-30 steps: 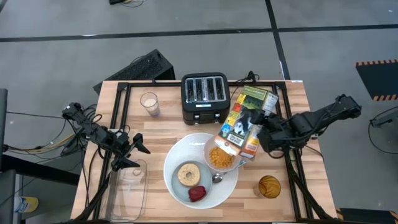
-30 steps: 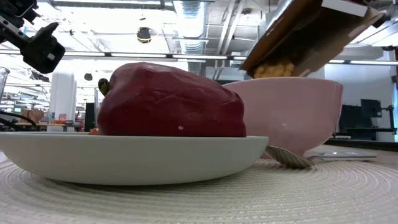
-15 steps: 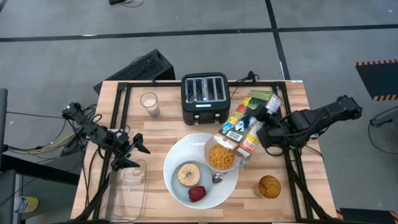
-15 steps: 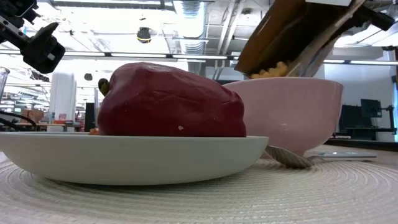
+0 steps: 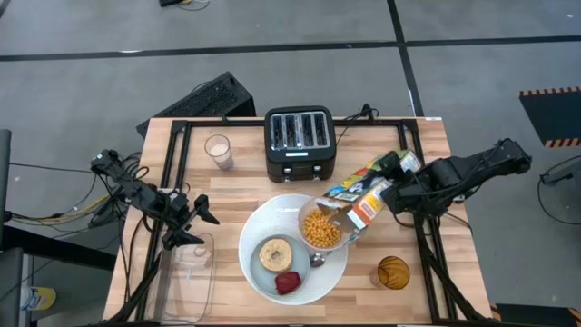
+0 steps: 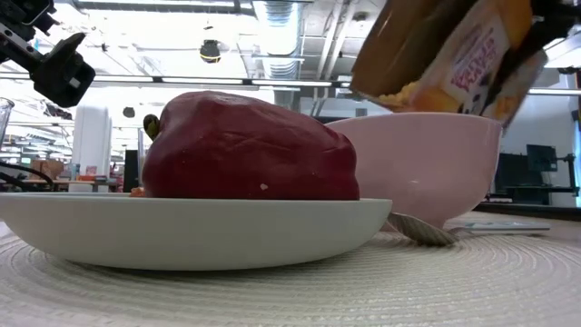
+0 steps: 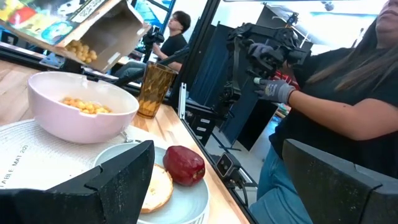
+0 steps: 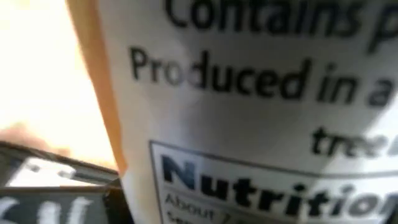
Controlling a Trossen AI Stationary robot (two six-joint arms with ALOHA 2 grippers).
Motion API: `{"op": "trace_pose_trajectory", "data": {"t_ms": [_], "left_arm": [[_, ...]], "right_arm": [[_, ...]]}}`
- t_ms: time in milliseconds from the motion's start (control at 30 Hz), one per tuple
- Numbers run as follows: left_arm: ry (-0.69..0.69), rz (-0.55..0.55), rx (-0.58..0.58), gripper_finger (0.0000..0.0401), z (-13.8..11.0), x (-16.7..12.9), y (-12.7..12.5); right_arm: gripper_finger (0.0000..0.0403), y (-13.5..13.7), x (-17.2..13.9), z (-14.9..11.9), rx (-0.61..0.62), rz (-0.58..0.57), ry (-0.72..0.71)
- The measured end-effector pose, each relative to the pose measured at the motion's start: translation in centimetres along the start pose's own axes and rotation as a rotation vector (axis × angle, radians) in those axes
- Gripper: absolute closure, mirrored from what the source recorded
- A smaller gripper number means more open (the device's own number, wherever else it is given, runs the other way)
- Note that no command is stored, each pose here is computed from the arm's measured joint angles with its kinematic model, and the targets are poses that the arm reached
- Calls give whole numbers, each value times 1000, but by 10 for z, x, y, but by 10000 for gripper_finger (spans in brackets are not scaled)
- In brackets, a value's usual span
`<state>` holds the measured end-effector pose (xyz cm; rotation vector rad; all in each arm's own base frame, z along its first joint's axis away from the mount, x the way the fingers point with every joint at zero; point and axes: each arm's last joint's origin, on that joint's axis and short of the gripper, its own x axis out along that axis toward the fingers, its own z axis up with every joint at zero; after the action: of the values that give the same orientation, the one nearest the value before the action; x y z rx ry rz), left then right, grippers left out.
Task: Arrange a breakfast setting
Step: Pour the cereal from the cereal box into the white bowl
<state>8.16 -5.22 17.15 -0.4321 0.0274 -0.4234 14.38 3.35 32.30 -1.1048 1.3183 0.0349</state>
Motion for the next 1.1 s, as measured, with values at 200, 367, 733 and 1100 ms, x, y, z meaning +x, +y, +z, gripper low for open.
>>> {"op": "trace_pose_trajectory", "data": {"t_ms": [200, 367, 733, 1100], "left_arm": [[0, 0, 0, 61, 0, 0, 0], [0, 0, 0, 61, 0, 0, 0], [0, 0, 0, 61, 0, 0, 0], [0, 0, 0, 61, 0, 0, 0]], "right_arm": [[188, 1, -5, -9, 188, 20, -51], [188, 0, -11, -17, 381, -2, -120], [188, -5, -21, -34, 800, -176, -178], [188, -14, -23, -39, 1364, -553, -235]]}}
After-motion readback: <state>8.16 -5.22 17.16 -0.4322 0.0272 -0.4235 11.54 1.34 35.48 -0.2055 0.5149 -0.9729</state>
